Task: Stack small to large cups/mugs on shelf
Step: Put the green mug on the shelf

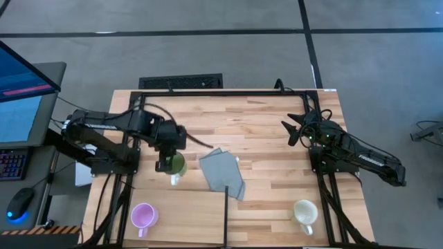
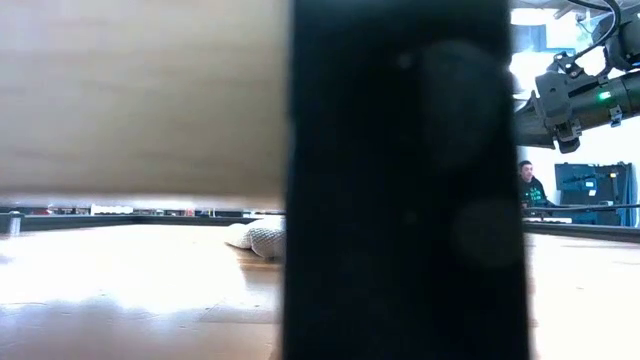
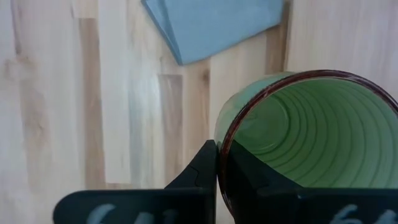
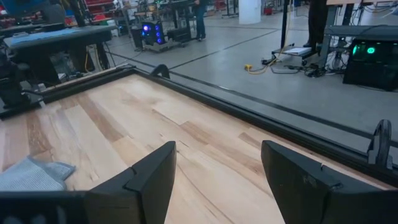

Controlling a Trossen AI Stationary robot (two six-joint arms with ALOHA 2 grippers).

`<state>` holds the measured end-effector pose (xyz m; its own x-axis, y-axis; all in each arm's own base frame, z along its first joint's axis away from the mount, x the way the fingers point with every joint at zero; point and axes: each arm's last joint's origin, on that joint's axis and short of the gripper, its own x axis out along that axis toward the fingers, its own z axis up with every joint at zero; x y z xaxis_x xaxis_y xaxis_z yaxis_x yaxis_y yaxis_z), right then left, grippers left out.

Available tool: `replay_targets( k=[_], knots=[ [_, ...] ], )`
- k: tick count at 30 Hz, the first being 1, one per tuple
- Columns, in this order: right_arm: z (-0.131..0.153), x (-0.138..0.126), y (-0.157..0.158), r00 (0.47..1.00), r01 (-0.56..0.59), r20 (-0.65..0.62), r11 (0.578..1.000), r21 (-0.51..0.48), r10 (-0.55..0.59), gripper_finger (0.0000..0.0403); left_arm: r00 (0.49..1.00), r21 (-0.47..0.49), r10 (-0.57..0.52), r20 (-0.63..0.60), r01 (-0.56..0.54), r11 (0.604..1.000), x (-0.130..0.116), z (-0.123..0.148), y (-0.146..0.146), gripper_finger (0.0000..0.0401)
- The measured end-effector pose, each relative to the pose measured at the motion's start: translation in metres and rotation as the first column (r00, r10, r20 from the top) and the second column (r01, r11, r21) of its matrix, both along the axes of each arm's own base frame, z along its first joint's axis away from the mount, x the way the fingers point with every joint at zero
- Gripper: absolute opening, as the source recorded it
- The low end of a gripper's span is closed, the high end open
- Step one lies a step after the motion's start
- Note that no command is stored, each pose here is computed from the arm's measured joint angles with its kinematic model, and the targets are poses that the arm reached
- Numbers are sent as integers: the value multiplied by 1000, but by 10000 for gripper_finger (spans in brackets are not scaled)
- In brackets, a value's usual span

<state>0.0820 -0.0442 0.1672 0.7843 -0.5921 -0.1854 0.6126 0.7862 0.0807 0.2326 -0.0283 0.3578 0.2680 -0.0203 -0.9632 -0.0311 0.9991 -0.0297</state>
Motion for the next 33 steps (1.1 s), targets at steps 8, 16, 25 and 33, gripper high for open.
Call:
replay_targets(
  k=[8, 16, 25, 33],
  knots=[
    [0, 0, 0, 1000, 5, 20, 1000, 27, -6, 260, 1000, -31, 2, -24, -3, 1000, 3, -14, -35, 1],
    [0, 0, 0, 1000, 3, 23, 1000, 30, -4, 260, 994, -27, 6, -109, -9, 1000, 15, -34, -65, 1],
    [0, 0, 0, 999, 9, 51, 998, 69, -12, 260, 997, -99, -71, -42, 67, 993, 30, -48, -103, 1],
    [-1, 1, 0, 999, 6, 40, 997, 77, -9, 260, 999, -109, -49, -8, 48, 993, 27, -53, -131, 1]
  ],
)
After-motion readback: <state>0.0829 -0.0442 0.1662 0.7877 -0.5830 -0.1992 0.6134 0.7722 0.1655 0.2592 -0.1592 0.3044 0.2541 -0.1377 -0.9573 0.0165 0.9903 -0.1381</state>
